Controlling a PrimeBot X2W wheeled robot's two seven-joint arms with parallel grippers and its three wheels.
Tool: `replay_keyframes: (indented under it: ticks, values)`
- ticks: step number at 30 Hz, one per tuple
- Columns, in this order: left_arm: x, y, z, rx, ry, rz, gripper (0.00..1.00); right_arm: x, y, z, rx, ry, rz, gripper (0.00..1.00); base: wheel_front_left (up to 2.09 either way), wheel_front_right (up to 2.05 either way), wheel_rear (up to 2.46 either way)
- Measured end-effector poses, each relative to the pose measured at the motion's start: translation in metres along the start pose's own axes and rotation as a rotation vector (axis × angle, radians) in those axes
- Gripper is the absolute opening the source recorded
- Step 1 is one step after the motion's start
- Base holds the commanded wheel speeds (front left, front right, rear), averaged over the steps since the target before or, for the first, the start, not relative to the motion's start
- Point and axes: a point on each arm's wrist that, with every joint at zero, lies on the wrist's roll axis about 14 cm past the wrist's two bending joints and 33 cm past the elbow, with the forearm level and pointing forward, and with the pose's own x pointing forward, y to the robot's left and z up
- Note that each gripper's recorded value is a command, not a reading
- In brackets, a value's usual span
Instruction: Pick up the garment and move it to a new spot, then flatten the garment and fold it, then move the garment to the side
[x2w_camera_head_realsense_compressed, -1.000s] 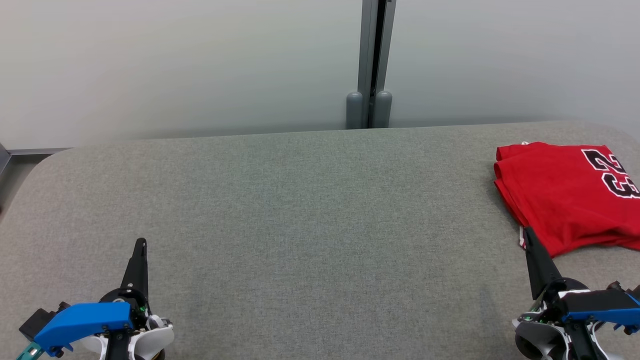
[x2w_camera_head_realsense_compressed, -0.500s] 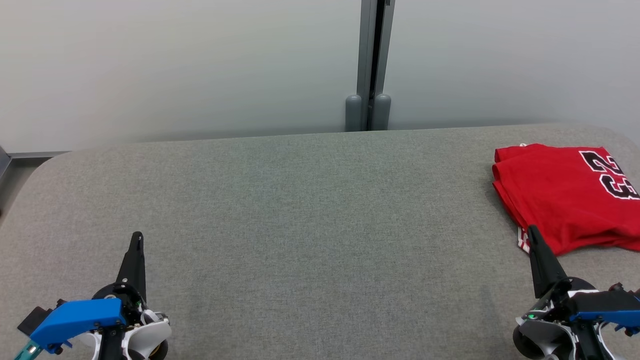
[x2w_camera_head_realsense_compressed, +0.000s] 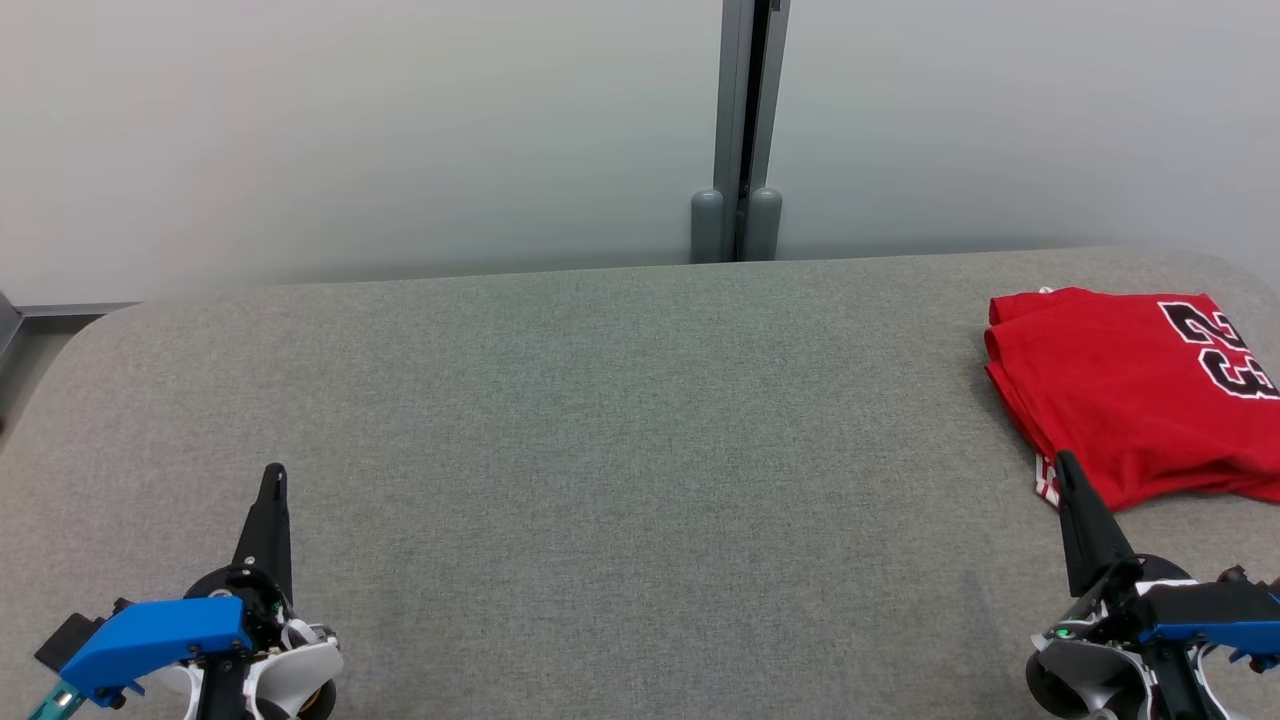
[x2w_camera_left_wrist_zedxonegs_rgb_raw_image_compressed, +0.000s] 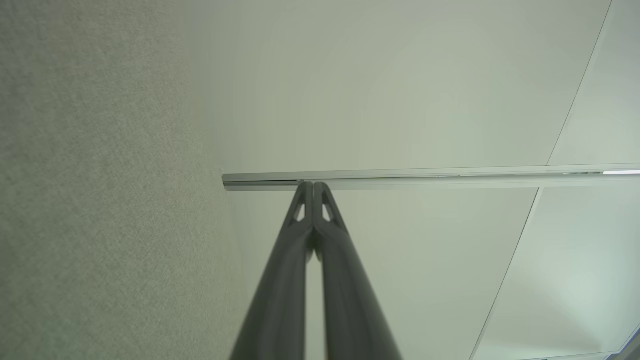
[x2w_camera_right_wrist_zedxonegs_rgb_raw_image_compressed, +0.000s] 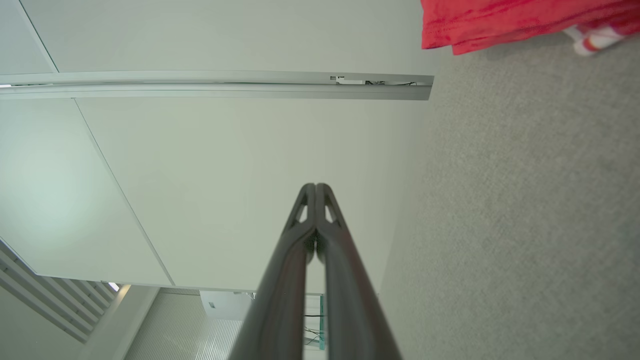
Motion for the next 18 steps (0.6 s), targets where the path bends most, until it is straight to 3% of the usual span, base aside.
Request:
replay_keyframes:
  ticks: [18]
  values:
    - [0.0, 0.0, 0.0, 0.0, 0.0, 0.0, 0.0, 0.0, -0.0001, 0.0, 0.0, 0.0, 0.0, 0.0, 0.0, 0.0, 0.0]
